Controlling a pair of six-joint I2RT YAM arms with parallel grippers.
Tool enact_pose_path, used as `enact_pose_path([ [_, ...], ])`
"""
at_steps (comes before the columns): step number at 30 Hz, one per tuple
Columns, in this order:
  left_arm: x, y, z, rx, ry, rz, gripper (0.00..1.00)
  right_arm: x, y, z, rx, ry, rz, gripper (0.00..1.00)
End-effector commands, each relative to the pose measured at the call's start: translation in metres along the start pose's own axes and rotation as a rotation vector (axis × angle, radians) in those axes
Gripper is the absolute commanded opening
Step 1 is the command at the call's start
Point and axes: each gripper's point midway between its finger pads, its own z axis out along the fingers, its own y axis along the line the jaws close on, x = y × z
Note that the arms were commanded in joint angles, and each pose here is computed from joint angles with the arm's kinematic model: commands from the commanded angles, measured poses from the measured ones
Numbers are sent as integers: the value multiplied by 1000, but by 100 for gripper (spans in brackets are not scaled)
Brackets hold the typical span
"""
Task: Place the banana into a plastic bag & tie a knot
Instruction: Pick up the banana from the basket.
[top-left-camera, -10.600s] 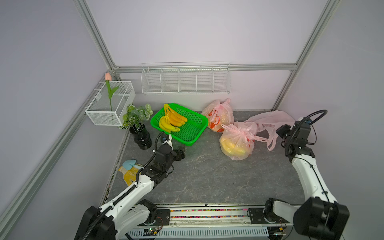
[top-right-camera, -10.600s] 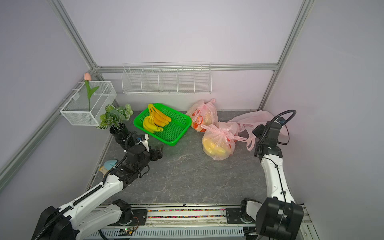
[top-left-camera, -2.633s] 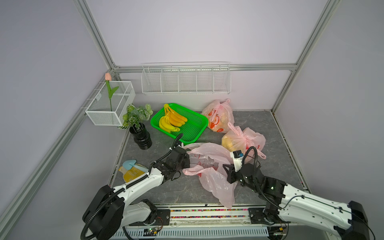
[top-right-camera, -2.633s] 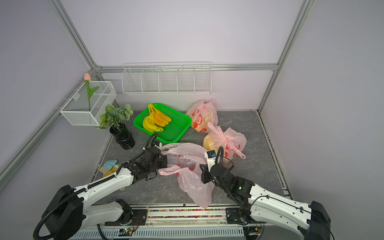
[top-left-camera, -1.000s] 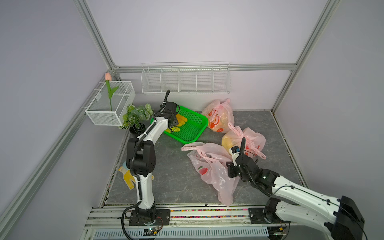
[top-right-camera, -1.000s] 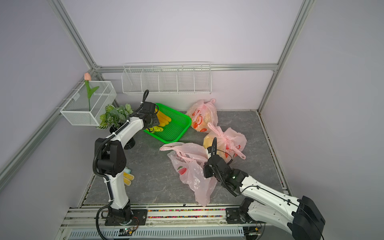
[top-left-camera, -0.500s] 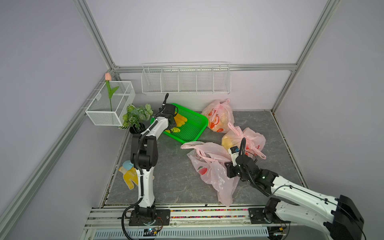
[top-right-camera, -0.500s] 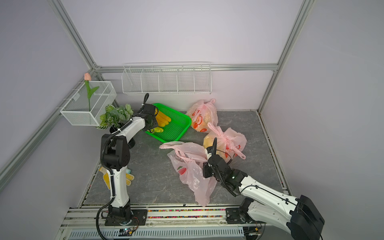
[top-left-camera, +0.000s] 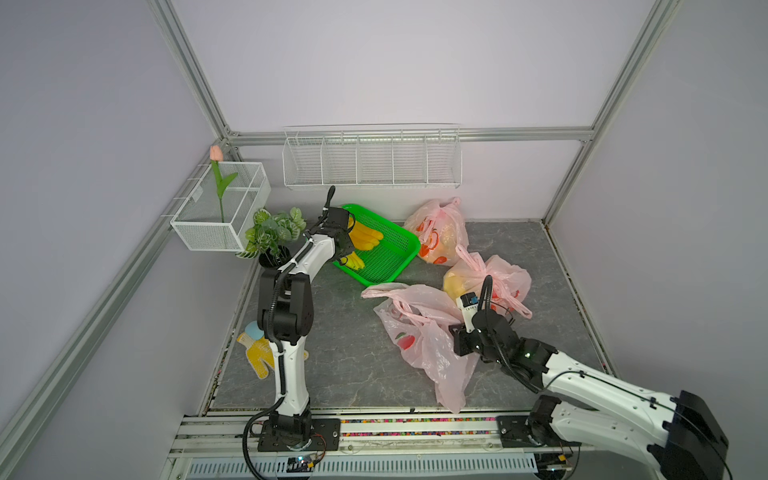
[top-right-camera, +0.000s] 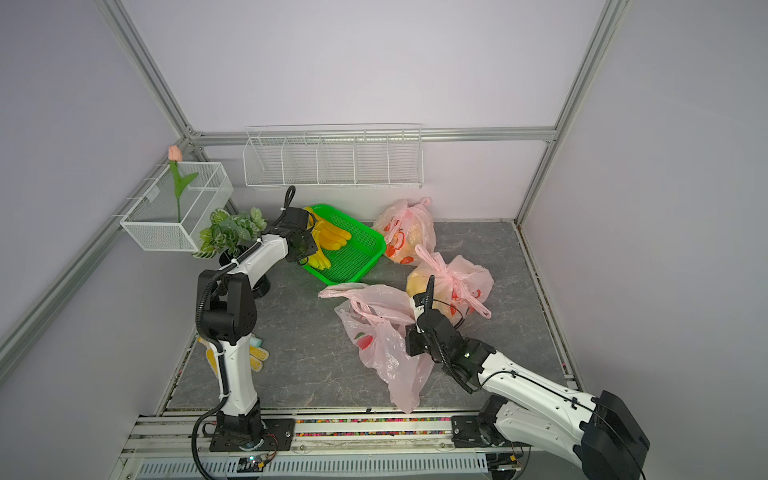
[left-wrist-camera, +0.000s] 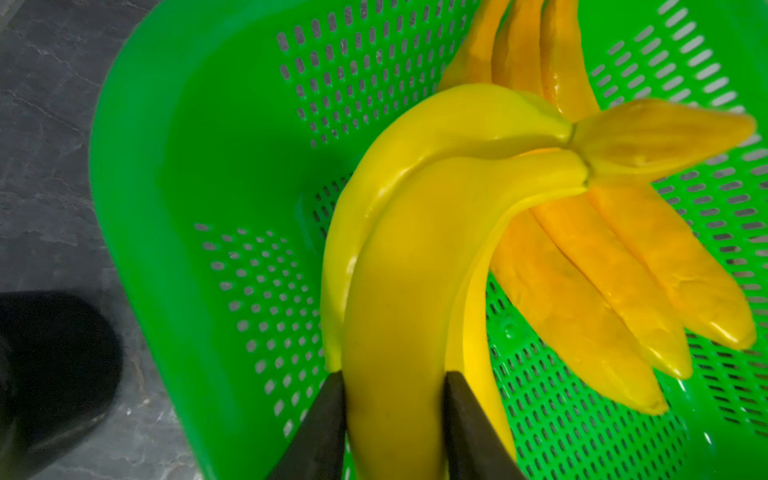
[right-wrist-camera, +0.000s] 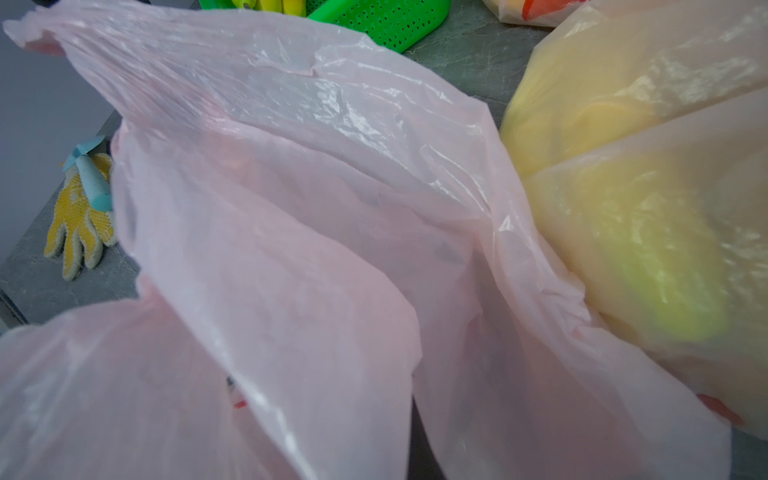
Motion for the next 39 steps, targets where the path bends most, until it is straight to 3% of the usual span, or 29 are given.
enact_pose_path([
  [1,-24,-9,-43,44,-107,-32,20,0,-5,-2,21,3,-4,7],
  [13,-16,-21,-90,133,-72,58,14,-17,-7,-16,52,-29,-24,7],
  [19,3,-23,-139,171,-88,131,14,-19,2,-18,12,-15,-52,7],
  [28,28,18,-236,231,-218,175,13,-21,1,-28,-19,30,-95,7],
  [35,103,39,-310,284,-201,349,12,-25,-18,-30,1,47,-64,7],
  [39,150,51,-323,318,-129,404,10,-31,-26,-32,8,37,-40,7],
])
